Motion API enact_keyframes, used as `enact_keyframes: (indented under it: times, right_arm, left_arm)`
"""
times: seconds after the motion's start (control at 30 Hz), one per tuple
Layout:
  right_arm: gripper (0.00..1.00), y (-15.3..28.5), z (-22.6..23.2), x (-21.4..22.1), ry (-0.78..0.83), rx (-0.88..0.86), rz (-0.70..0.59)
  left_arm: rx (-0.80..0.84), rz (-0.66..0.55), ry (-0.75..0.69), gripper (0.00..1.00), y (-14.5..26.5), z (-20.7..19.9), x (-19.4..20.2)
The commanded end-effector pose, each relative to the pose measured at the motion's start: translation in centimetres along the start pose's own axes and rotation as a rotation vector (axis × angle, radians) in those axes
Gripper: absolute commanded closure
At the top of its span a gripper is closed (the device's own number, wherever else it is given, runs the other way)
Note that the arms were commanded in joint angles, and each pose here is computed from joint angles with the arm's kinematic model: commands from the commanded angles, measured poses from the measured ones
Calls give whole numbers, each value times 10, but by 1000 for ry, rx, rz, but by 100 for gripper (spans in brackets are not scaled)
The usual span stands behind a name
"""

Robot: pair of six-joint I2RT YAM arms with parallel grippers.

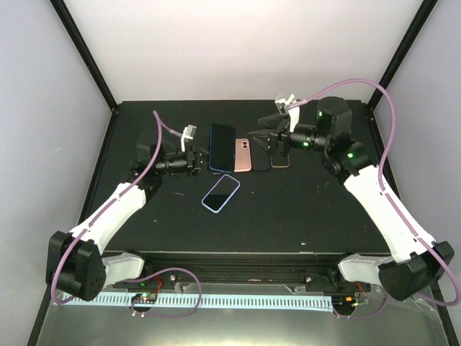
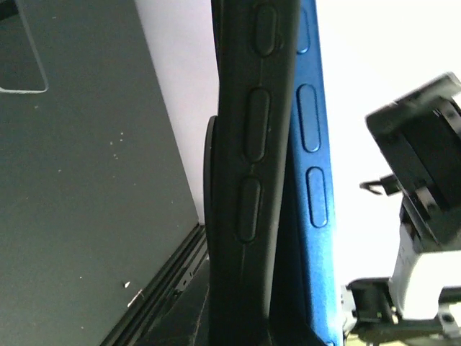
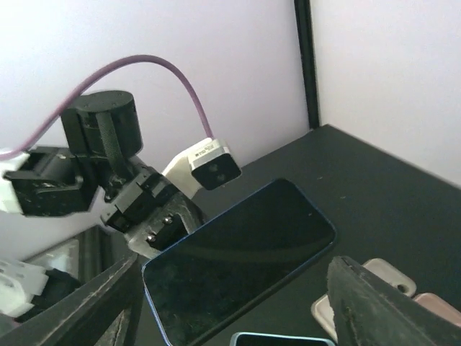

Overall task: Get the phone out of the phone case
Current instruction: Remove the phone case from the phone.

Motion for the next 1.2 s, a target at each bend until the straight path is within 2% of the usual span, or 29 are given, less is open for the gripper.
enact_keyframes:
  times: [0.0,0.17,0.43,0.77,1.17]
  right_arm:
    - [31,-4,-6,8,206,169,40]
    - [35,-21,6,23,360,214,111]
    - [39,-57,39,63,569,192,233]
    - [44,-92,48,86,690,218,318]
    - [55,-102,20,82,723,411,344]
  left_arm:
    - [-48,-80,113,98,5,1,-15]
    - [-71,-95,232,98,6,13,-13]
    - [-56,-95,270,97,5,15,-13]
    - [-53,-91,259,95,6,13,-11]
    - [-55,-86,241,94,7,11,-8]
Point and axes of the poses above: each gripper's point midway between its finger pads, its own y axis back along the fingers, its own z axis along the line the jaws close on, x = y × z, the point moved 2 cm from there along y, back along the fingers
